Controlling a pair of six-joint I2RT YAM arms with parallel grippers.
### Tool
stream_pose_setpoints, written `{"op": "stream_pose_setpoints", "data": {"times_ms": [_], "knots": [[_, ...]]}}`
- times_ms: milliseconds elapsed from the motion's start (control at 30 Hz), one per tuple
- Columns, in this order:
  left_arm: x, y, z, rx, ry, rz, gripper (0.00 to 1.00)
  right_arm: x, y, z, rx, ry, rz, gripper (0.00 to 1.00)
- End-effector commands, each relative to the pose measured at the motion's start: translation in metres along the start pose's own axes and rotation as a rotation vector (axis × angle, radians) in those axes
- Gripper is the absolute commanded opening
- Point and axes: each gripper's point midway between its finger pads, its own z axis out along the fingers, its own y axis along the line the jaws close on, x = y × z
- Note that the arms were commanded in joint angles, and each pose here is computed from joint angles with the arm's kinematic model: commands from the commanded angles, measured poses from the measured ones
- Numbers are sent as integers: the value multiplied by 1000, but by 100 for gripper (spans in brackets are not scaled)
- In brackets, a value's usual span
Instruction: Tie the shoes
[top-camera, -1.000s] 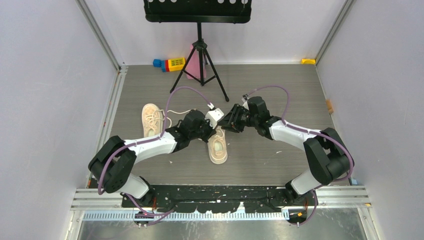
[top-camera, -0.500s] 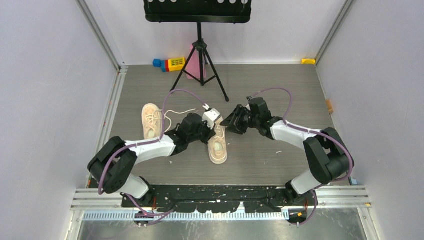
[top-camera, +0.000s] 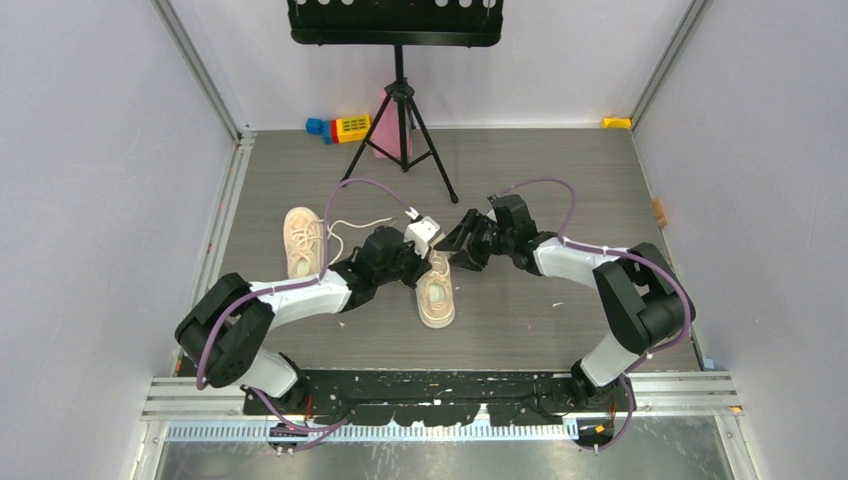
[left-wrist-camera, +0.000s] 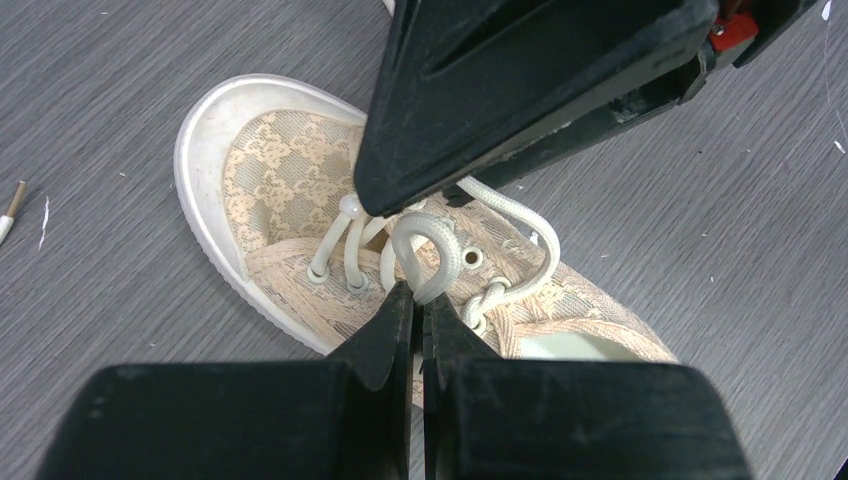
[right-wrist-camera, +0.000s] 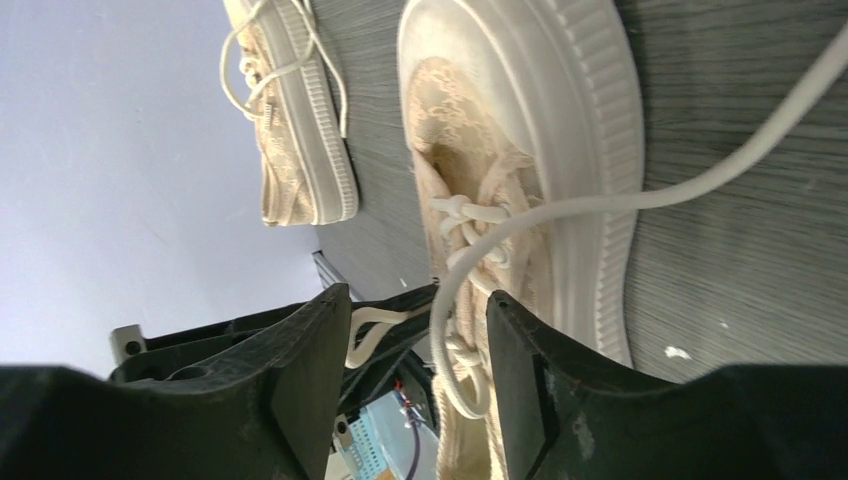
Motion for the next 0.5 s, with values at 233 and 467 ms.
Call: {"op": "stream_pose_setpoints", "data": {"times_ms": [233, 467], "knots": [[-18, 12, -1, -47, -38, 25, 0, -2, 43, -11, -177, 15, -13, 55], [-22, 11, 0, -39, -13, 36, 0, 1, 42, -11, -183, 35, -35, 52]]}}
